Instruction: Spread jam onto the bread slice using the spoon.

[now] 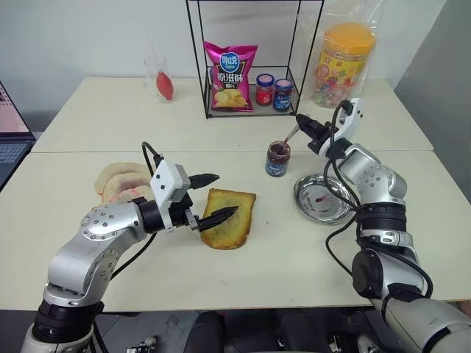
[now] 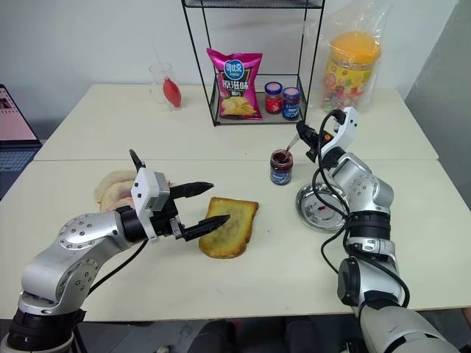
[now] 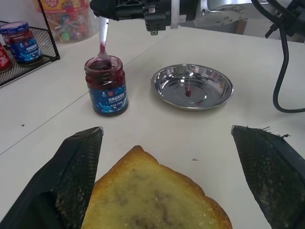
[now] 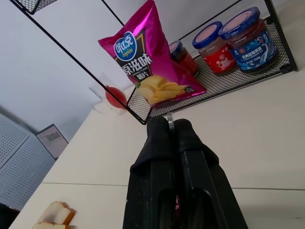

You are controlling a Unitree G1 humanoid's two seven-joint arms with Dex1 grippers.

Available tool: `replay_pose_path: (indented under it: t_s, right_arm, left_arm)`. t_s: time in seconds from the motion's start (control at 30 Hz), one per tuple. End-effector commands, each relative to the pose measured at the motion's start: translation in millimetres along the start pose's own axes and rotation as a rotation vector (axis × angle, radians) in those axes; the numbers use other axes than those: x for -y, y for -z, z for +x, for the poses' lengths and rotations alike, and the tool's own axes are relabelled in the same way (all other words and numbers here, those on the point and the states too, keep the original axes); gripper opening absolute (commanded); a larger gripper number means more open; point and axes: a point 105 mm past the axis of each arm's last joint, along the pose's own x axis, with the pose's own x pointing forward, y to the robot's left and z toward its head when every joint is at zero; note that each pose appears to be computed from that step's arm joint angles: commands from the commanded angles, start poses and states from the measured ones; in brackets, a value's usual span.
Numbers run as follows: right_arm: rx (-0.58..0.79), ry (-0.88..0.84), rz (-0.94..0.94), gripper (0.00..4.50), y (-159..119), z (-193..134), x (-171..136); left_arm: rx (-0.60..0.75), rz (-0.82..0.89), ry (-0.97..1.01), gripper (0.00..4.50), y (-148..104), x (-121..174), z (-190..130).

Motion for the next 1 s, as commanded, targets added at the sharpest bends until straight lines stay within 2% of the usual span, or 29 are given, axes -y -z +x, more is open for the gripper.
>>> replay_pose_path:
  t_s: [0.03, 0.5, 1.0]
  right_arm:
    - [0.067, -0.041, -0.031, 0.05, -22.4, 1.1, -12.5]
    - [0.082, -0.028, 0.002, 0.05, -25.5, -2.2, -7.9]
    - [0.087, 0.002, 0.118, 0.05, -25.3, -5.2, -1.0]
  left_arm:
    - [0.017, 0.038, 0.01, 4.5, -8.4, 2.2, 0.7]
    - [0.023, 0.049, 0.022, 4.5, -10.7, 3.9, 2.0]
    - [0.067, 0.08, -0.028, 4.5, -21.1, -6.0, 8.1]
